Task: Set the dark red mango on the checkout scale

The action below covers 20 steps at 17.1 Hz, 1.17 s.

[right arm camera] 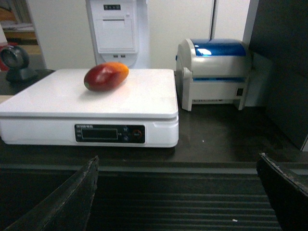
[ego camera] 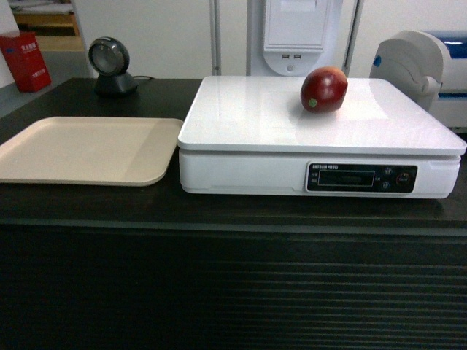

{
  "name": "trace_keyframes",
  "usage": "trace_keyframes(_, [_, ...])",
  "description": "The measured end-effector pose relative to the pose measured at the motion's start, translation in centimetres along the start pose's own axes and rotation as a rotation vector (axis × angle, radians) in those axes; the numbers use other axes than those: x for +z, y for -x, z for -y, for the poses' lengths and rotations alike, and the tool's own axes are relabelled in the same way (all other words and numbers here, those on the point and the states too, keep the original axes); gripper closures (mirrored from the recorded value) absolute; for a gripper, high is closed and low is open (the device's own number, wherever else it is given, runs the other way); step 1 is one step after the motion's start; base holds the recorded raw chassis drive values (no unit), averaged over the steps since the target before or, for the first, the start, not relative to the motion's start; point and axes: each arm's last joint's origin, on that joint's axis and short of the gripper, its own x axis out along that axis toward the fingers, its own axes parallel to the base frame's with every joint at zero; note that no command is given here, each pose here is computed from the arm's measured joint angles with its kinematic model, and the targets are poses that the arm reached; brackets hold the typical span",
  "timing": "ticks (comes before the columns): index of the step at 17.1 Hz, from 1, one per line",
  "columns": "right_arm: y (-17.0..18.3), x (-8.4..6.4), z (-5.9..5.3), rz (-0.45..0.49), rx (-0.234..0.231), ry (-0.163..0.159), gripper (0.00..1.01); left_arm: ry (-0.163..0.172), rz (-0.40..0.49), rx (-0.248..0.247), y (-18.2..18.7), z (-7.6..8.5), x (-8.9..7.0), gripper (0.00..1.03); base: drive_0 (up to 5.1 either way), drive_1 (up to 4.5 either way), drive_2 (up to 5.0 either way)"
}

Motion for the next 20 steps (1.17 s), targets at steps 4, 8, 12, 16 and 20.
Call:
trace_keyframes(4, [0.0,0.0,0.0,0.0,0.001,0.001,0.03,0.0,-0.001,0.0,0.0,0.0,-0.01,0.05,0.0,0.0,0.0])
trace_keyframes(8, [0.0,0.0,0.0,0.0,0.0,0.001,0.03,0.0,-0.001,0.0,0.0,0.0,-0.01,0.05,0.0,0.0,0.0])
trace_keyframes(12, [0.0,0.0,0.0,0.0,-0.001,0.0,0.03,0.0,-0.002,0.0,0.0,0.0,-0.01,0.05,0.0,0.0,0.0])
trace_keyframes(16, [0.0,0.0,0.0,0.0,0.0,0.0,0.03,0.0,-0.001,0.0,0.0,0.0,-0.01,0.05,0.0,0.0,0.0])
trace_keyframes(20, [0.0,0.0,0.0,0.0,0.0,0.0,0.03,0.0,-0.002,0.0,0.0,0.0,-0.02,0.05,0.0,0.0,0.0])
